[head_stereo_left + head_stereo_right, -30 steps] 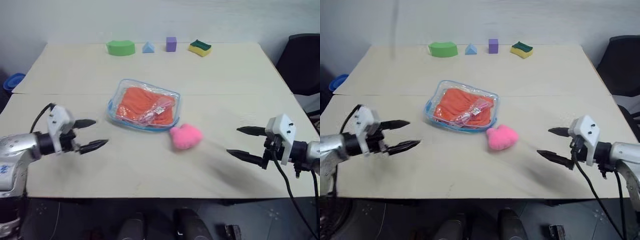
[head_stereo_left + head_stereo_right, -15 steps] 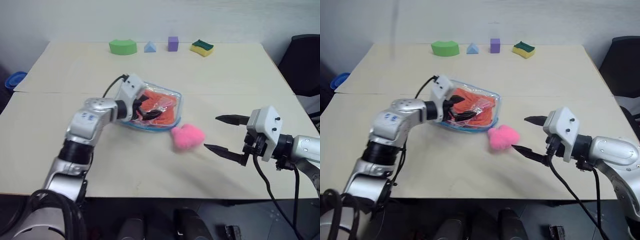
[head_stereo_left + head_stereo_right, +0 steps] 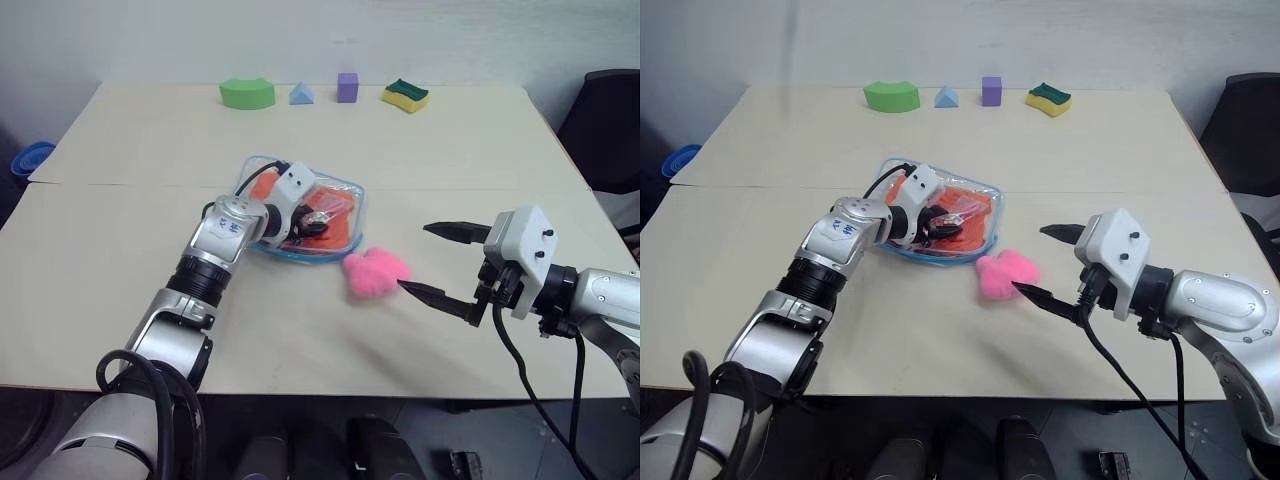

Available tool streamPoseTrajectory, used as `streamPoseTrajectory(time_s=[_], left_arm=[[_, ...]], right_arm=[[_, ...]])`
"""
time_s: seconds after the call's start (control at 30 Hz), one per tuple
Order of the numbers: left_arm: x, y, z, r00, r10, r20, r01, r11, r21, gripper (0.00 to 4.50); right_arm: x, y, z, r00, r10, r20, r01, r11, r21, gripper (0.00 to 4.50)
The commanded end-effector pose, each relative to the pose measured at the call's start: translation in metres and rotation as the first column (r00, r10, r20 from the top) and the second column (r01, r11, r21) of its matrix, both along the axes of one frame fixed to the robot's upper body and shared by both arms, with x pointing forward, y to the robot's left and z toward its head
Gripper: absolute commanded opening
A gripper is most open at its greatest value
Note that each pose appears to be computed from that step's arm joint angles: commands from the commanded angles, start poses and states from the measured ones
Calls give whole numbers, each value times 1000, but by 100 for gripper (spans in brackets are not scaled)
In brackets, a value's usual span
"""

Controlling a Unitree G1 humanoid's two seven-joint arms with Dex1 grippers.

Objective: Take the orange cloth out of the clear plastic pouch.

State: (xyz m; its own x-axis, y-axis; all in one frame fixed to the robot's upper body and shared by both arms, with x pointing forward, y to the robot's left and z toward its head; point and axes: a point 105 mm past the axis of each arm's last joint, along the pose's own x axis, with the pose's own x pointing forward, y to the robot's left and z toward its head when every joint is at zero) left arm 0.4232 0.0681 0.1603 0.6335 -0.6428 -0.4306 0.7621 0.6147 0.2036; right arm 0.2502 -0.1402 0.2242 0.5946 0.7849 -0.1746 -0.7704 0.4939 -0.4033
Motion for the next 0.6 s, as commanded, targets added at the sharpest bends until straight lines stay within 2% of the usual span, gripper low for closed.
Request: streamPoseTrajectory(time_s=[0.03,0.17,0.27,0.33,0.47,0.53,0.6], left_arm=[[2,1,12,999,8,37,-7,1000,-3,117],[-3,4,18,999,31,11,-30,997,-65,12],[-4,12,37,997,78,11,-75,982,-172,5],[-1,37,57,985,171,34,-159,959,-235,5],[-3,129,80,895,431,116,-397,887,-234,5],[-14,192,78,807,574,139,-546,815,-194,5],[-30,240,74,727,669,153,-650,743,-162,5]], right_arm=[[-3,5,4,999,27,30,-27,1000,-8,450],[-1,9,3,998,52,26,-52,999,-7,450],[0,13,4,996,84,19,-85,996,1,450],[2,17,5,993,117,15,-117,993,1,450],[6,26,8,981,193,5,-193,981,5,450],[7,32,9,972,233,0,-233,972,12,450],[7,37,8,963,268,-4,-268,963,17,450]])
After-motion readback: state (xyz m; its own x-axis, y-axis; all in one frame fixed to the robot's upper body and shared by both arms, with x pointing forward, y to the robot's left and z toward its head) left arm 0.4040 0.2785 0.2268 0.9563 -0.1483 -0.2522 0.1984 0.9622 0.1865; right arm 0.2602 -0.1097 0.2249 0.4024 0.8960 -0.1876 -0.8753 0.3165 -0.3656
